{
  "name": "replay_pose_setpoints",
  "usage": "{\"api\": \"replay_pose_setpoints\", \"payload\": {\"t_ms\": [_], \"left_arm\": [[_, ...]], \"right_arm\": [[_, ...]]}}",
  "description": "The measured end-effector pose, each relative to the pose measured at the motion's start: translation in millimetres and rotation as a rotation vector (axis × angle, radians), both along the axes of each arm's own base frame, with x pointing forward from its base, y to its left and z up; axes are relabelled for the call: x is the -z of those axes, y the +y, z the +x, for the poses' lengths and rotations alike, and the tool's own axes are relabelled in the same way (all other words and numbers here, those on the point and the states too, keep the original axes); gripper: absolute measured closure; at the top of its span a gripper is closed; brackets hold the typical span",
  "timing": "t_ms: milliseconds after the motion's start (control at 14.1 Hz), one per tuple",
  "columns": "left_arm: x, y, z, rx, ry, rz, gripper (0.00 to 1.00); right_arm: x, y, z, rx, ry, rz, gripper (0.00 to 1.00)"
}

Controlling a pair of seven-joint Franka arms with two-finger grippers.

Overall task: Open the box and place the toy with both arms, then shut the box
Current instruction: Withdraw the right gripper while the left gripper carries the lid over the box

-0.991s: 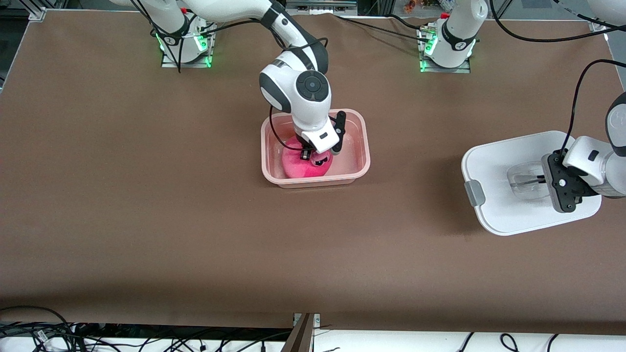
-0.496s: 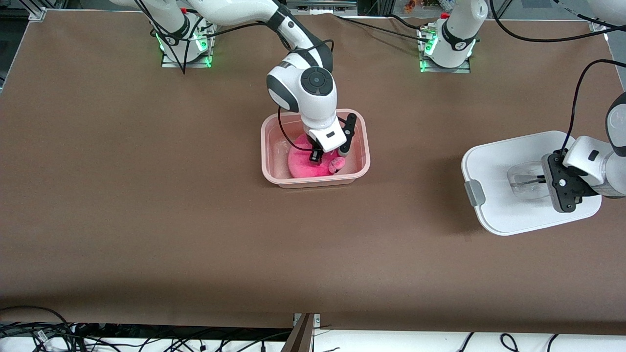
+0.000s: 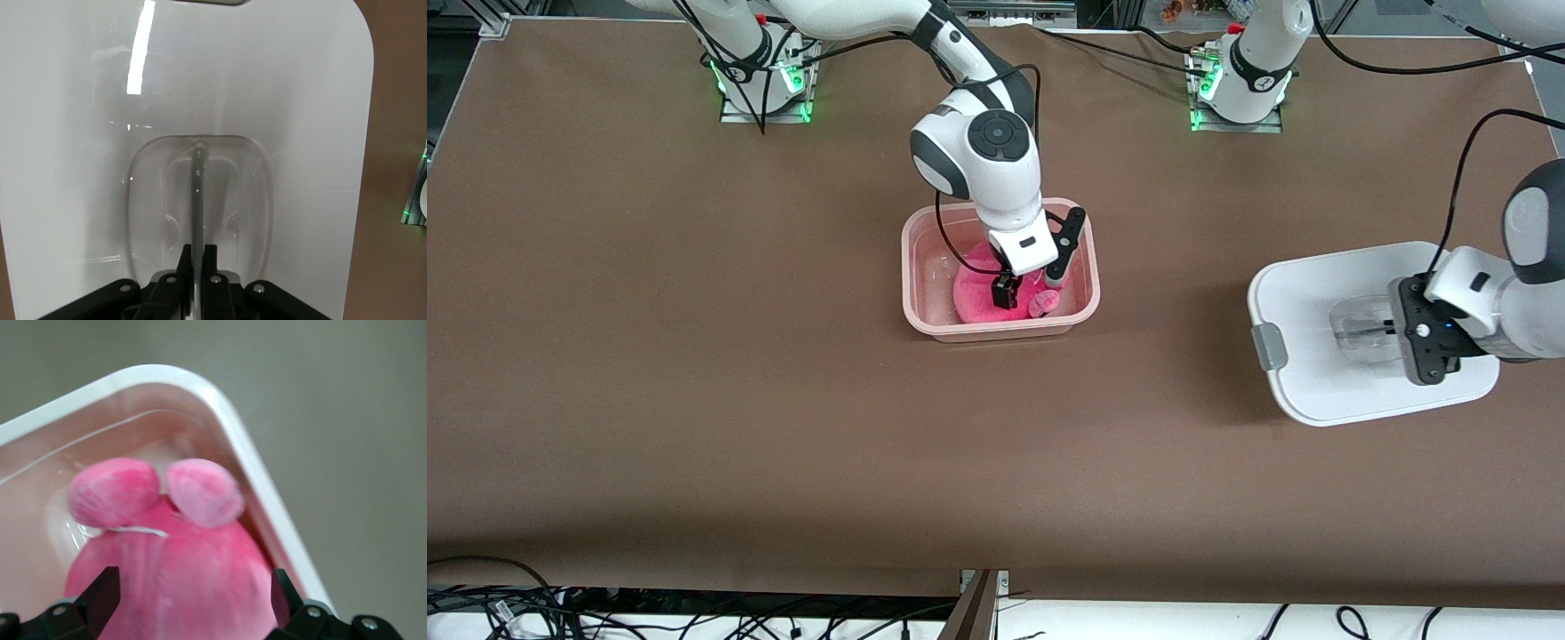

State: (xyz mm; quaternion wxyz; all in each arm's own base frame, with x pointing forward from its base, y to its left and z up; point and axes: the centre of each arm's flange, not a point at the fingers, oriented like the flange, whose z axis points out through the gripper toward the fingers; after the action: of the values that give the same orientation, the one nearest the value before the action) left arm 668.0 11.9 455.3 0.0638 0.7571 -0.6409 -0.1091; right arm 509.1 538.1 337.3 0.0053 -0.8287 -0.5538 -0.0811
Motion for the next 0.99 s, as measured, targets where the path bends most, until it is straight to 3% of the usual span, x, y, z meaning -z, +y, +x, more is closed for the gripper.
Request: {"api": "replay_pose_setpoints", "payload": {"t_ms": [283,496,708,991], "left_arm": [[6.6,-70.0,-1.2,0.034,0.008,-0.009,0.93],[12.0,-139.0,-9.5,0.033,0.015,-0.026,0.93],[19.8,-217.2,-23.1,0.014,-0.007,-0.012,0.93],[41.8,-333.8,-59.4,0.020,-0.034,-0.004,0.93]], "right_arm": [[-77.4,-75.3,57.0,0.131,-0.035,0.029,0.00],[-130.6,-151.5,82.7,0.243,0.010,-0.010,0.00],[-187.8,-218.0,86.3,0.353,0.068,-0.006,0.00],[-242.5,-309.2,83.6,0.503,0.149,0.013,0.00]]}}
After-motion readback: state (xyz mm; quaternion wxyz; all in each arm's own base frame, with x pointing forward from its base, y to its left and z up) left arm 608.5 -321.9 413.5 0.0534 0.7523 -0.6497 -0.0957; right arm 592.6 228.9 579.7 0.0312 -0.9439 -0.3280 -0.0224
